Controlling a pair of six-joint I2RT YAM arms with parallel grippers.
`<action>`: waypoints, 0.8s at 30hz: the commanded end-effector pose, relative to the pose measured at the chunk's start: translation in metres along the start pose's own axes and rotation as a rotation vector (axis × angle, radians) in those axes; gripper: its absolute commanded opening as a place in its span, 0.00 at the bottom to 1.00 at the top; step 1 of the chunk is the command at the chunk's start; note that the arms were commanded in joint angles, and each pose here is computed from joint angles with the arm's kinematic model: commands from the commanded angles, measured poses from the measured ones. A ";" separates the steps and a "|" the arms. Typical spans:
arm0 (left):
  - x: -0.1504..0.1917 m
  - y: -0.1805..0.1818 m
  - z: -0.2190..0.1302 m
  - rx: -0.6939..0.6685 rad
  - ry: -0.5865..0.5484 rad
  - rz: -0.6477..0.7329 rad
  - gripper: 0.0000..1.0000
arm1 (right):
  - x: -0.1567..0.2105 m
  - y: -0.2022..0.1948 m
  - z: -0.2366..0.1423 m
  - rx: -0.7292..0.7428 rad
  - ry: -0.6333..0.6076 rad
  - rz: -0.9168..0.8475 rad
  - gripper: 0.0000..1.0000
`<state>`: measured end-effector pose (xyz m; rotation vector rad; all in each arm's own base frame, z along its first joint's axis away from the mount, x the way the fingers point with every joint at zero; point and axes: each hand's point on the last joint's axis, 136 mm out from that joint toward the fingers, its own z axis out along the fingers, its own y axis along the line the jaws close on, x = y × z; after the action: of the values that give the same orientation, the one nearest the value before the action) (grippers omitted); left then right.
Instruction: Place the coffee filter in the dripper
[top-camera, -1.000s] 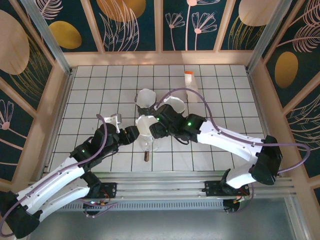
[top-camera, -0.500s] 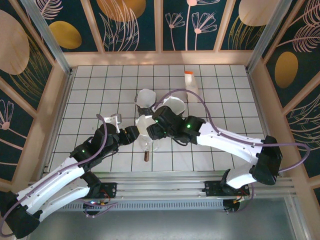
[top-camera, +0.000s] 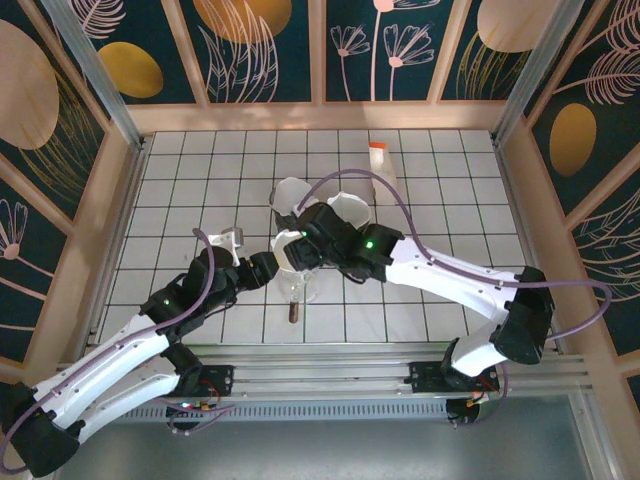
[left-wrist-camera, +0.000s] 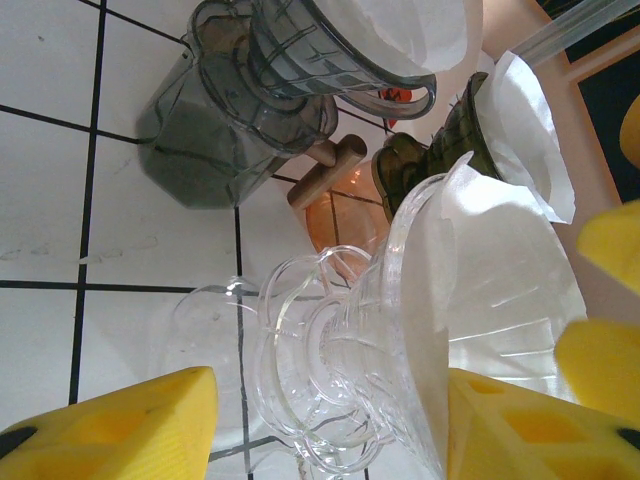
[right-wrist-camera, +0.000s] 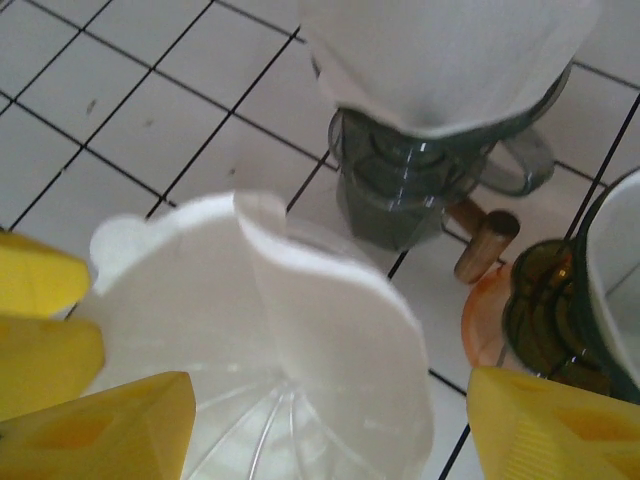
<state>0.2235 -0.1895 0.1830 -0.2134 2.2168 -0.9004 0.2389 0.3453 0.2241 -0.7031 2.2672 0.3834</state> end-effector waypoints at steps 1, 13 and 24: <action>0.003 0.008 0.003 -0.022 0.003 -0.004 0.59 | -0.014 -0.009 0.008 0.029 -0.013 -0.001 0.72; 0.005 0.010 0.004 -0.024 0.008 -0.002 0.59 | -0.006 -0.053 0.021 0.133 0.018 0.078 0.66; 0.005 0.009 0.004 -0.022 0.011 -0.005 0.59 | -0.020 -0.024 0.025 0.060 -0.020 -0.006 0.72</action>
<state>0.2238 -0.1897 0.1821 -0.2135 2.2147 -0.9022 0.2724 0.3367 0.2122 -0.6609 2.2864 0.3196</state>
